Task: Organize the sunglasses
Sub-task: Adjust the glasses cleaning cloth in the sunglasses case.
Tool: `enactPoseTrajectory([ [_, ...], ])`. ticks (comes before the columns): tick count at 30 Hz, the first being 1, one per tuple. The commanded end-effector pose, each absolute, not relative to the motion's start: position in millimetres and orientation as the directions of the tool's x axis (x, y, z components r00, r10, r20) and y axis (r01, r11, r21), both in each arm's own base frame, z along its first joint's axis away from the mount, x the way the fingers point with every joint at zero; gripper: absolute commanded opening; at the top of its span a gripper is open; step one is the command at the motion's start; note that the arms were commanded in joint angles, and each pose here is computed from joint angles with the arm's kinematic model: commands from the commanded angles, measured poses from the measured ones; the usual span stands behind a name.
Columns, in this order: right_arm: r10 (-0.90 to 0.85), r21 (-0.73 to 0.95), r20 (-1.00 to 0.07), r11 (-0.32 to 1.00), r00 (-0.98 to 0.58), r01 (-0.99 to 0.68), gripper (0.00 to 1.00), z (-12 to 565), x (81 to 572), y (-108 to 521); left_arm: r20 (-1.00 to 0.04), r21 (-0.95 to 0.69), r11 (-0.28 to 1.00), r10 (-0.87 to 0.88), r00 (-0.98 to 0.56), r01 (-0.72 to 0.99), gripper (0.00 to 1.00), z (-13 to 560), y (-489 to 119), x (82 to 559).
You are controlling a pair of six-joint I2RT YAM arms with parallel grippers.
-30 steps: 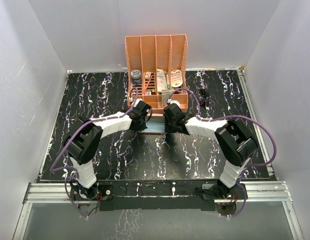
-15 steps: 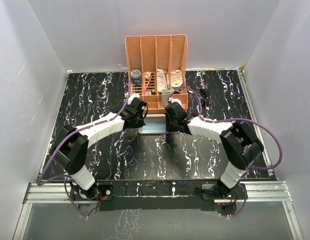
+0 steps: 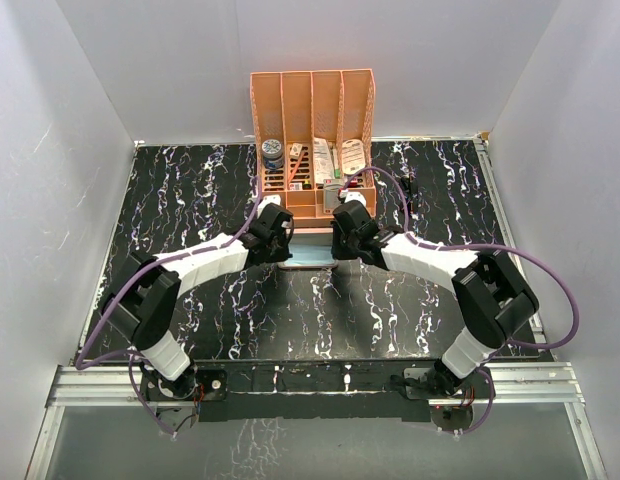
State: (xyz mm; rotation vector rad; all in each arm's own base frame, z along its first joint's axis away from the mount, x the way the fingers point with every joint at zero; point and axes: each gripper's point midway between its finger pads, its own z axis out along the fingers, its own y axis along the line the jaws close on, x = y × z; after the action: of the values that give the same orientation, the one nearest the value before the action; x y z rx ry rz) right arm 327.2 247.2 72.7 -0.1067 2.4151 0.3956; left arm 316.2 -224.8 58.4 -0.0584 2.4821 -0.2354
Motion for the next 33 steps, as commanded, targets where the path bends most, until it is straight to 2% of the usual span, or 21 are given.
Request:
enactPoseTrajectory([
  [1,0.042,0.26,-0.672,0.948,-0.739,-0.183,0.0,83.7,330.7,248.6,-0.621,-0.217,0.975,-0.098,-0.777,0.05,0.0,62.7,-239.0,324.6],
  [13,0.064,0.236,-0.703,0.961,-0.709,-0.148,0.05,98.0,326.1,230.8,-0.675,-0.243,0.966,-0.1,-0.731,0.093,0.0,104.7,-238.4,321.0],
  [15,0.08,0.236,-0.71,0.963,-0.7,-0.13,0.06,103.1,326.1,225.7,-0.681,-0.249,0.963,-0.098,-0.726,0.103,0.03,111.7,-237.3,318.8],
  [16,0.091,0.241,-0.715,0.963,-0.693,-0.122,0.07,106.0,327.0,222.6,-0.682,-0.252,0.962,-0.097,-0.725,0.108,0.05,114.4,-236.9,317.2],
  [19,0.132,0.253,-0.724,0.964,-0.677,-0.083,0.08,115.2,332.9,206.7,-0.684,-0.263,0.957,-0.095,-0.723,0.123,0.24,121.1,-235.4,311.2],
  [22,0.189,0.269,-0.719,0.963,-0.669,-0.018,0.08,122.6,345.9,179.2,-0.687,-0.281,0.95,-0.097,-0.72,0.139,0.35,124.0,-233.7,304.4],
  [26,0.281,0.302,-0.716,0.95,-0.639,0.079,0.1,132.4,374.5,133.7,-0.688,-0.304,0.939,-0.101,-0.719,0.16,0.43,126.8,-234.0,298.0],
  [29,0.303,0.291,-0.717,0.948,-0.628,0.126,0.15,136.5,397.1,112.4,-0.685,-0.301,0.94,-0.099,-0.722,0.157,0.5,122.5,-232.2,295.8],
  [33,0.323,0.273,-0.719,0.946,-0.616,0.177,0.16,140.7,425.8,96.7,-0.699,-0.311,0.937,-0.111,-0.706,0.16,0.52,129.3,-229.0,293.4],
])
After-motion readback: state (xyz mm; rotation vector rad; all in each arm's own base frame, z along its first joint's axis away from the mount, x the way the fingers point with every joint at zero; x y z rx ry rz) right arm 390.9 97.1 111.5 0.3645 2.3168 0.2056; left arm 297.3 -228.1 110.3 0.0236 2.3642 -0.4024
